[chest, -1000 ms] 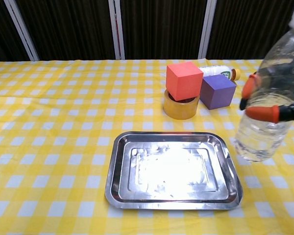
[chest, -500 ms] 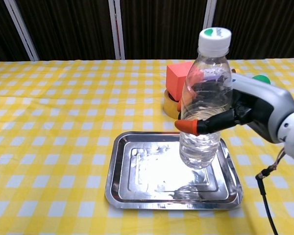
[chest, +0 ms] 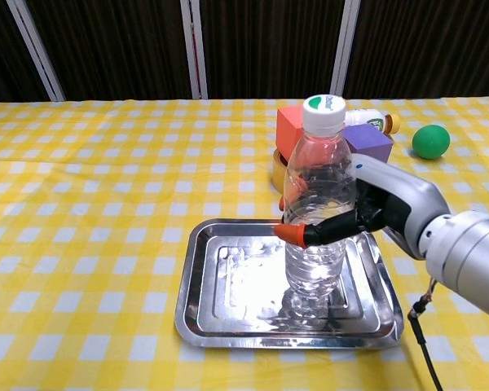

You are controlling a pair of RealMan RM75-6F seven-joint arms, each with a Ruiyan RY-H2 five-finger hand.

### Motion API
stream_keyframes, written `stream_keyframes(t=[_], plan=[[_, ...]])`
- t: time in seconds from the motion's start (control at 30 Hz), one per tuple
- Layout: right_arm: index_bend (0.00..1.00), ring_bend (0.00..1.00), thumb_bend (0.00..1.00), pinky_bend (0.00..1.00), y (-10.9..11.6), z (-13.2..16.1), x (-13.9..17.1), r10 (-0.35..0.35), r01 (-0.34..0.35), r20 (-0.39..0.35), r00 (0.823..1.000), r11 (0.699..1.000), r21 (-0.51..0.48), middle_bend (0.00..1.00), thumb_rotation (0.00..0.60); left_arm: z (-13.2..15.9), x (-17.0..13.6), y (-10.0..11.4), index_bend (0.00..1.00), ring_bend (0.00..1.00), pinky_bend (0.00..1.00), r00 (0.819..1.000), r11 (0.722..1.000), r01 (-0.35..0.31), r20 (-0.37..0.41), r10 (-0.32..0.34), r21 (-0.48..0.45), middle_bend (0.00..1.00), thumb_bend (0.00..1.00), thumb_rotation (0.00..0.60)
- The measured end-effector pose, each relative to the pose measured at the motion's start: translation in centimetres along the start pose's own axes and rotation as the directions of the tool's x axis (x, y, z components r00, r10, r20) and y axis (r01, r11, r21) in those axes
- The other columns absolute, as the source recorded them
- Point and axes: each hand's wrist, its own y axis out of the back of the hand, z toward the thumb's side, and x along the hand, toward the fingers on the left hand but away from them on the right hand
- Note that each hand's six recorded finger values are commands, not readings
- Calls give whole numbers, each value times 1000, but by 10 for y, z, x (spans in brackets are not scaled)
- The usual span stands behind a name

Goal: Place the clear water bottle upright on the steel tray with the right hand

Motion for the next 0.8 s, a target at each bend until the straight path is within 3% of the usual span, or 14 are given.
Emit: stream_keyframes(t=[0.13,0.17,0.3,0.47,0.8], plan=[[478,245,371,0,2,-7,1,32,-32,11,999,999,0,497,600,1,0,-1,190,0,0,1000,1000,1,0,-1,4,6,151,600],[363,186,275,0,1,-8,2,41,-41,15,999,999,2,406,600,1,0,-1,190,0,0,1000,1000,0,0,0,4,6,151,600],[141,20,134,0,-2,-15,5,101,-101,41,994,995,-1,177,600,1,0,-2,190,0,0,1000,1000,3,-1,-3,8,6,151,600],[91,0,114,0,-6,-23,8,198,-196,77,977,980,-34,110,600,1,1,-4,190,0,0,1000,1000,6,-1,-6,13,6,151,600],[65,0,103,0,18,-29,15,213,-207,88,973,976,-71,54,600,0,1,-3,190,0,0,1000,1000,2,-3,-2,14,6,151,600]])
